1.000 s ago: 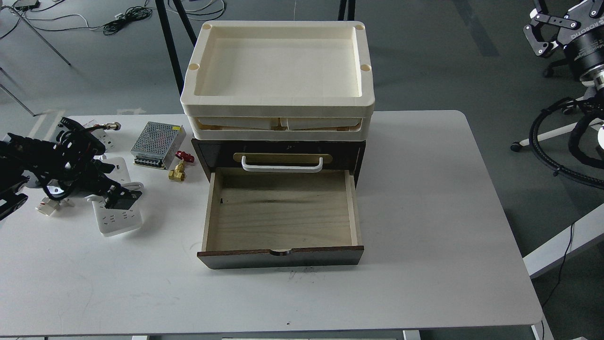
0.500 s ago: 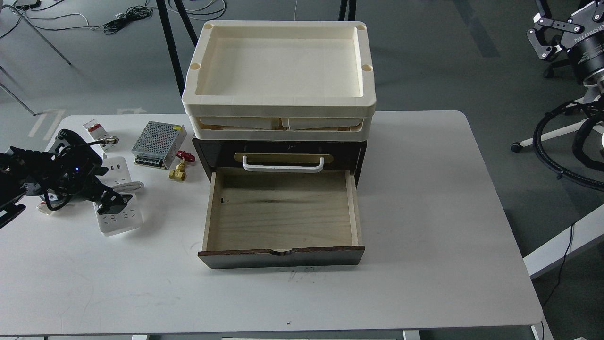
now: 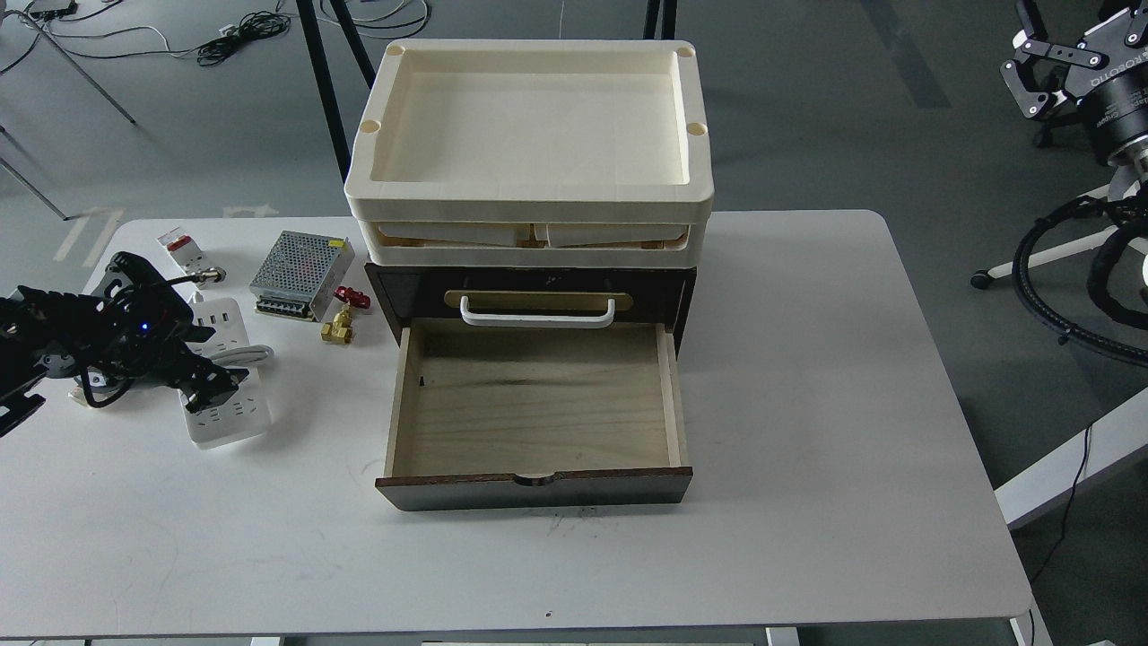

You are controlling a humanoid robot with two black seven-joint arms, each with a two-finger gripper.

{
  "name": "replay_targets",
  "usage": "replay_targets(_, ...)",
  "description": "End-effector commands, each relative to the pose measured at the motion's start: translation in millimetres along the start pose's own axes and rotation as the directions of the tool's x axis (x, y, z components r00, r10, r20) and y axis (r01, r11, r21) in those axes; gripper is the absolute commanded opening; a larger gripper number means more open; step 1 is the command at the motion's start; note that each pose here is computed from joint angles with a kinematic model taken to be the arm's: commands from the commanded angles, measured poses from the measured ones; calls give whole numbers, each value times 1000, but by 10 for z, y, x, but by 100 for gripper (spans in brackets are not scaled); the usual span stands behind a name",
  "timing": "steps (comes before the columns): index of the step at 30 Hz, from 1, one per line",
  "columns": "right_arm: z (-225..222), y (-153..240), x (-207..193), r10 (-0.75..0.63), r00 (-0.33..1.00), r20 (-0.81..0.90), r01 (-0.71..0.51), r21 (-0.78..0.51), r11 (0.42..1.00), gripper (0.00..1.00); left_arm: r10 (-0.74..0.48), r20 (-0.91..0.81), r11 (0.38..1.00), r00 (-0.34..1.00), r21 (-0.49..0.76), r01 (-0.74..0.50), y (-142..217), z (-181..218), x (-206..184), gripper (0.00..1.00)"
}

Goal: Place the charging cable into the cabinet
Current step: 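Grasp the white power strip with coiled cable using the left gripper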

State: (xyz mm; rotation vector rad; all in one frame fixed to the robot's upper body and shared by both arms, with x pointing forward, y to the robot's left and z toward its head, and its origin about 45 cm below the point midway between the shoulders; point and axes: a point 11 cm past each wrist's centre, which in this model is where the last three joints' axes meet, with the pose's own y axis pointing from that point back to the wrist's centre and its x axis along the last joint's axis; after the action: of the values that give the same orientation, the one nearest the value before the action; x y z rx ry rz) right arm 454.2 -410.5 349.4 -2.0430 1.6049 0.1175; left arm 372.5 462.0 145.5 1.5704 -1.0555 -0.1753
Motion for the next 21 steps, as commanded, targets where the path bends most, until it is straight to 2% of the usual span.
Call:
replay_targets(1, -2, -1, -5, -1, 1000, 0, 1, 2, 1000, 99, 5, 4, 1000, 1000, 5, -5, 5, -17, -4, 67)
replay_targets(15, 19, 23, 14, 4, 1000, 2, -4, -2, 1000, 99, -17, 19, 1000, 1000, 11, 17, -21, -17, -110, 64)
replay_targets(21, 24, 20, -8, -3, 1000, 5, 3, -3, 1000, 99, 5, 31, 1000, 999, 11, -6, -22, -16, -93, 53)
